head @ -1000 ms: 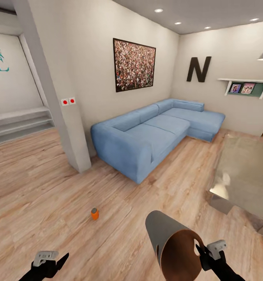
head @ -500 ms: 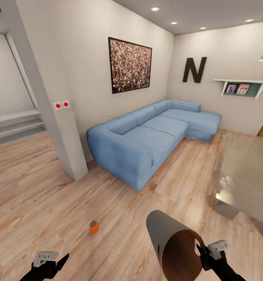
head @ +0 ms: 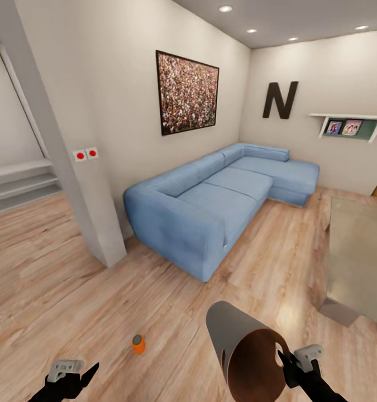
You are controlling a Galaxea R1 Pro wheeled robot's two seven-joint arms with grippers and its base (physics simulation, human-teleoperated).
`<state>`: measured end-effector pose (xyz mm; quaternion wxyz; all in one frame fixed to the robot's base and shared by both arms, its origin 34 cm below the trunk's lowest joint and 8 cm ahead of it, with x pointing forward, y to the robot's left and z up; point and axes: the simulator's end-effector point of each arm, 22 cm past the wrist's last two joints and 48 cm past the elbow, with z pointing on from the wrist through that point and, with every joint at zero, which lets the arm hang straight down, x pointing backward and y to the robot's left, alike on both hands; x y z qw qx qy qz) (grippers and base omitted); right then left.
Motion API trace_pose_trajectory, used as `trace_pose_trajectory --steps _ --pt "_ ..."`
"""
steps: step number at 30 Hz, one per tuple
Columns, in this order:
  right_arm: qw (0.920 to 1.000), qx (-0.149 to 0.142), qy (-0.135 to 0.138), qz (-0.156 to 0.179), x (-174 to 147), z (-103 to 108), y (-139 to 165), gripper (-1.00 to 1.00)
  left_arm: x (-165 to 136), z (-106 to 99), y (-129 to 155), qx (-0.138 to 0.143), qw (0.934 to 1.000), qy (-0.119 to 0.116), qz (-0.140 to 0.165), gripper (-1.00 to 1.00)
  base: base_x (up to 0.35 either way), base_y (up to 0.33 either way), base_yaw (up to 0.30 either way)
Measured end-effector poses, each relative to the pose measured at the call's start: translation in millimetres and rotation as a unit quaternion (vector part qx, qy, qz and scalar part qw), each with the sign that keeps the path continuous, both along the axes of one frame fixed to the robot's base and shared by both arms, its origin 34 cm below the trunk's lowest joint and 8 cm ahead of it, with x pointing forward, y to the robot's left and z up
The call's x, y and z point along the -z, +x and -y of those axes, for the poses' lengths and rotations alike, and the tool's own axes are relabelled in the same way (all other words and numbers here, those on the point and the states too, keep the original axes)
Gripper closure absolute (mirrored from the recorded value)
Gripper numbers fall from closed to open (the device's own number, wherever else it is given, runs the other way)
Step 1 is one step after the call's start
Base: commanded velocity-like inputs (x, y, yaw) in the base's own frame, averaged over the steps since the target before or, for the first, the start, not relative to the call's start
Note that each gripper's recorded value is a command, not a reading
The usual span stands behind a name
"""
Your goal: Put the three can of soda from the living room inside the tash can in the kitchen.
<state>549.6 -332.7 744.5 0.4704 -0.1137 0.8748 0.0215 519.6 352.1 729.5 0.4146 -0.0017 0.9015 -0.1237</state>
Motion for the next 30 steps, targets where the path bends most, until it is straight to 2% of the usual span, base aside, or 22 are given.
trace_pose_trajectory --steps 18,30 --pt "0.9997 0.013 0.021 0.005 -3.3 -0.8 2.2 1.00 4.2 -1.8 -3.4 -0.005 1.0000 0.001 -0.005 -1.00 0.296 0.195 -0.244" --pt "0.9996 0.018 0.021 0.007 -4.7 0.2 3.5 1.00 3.1 -1.6 -2.8 -0.005 1.0000 0.001 -0.004 -1.00 0.297 0.180 -0.241"
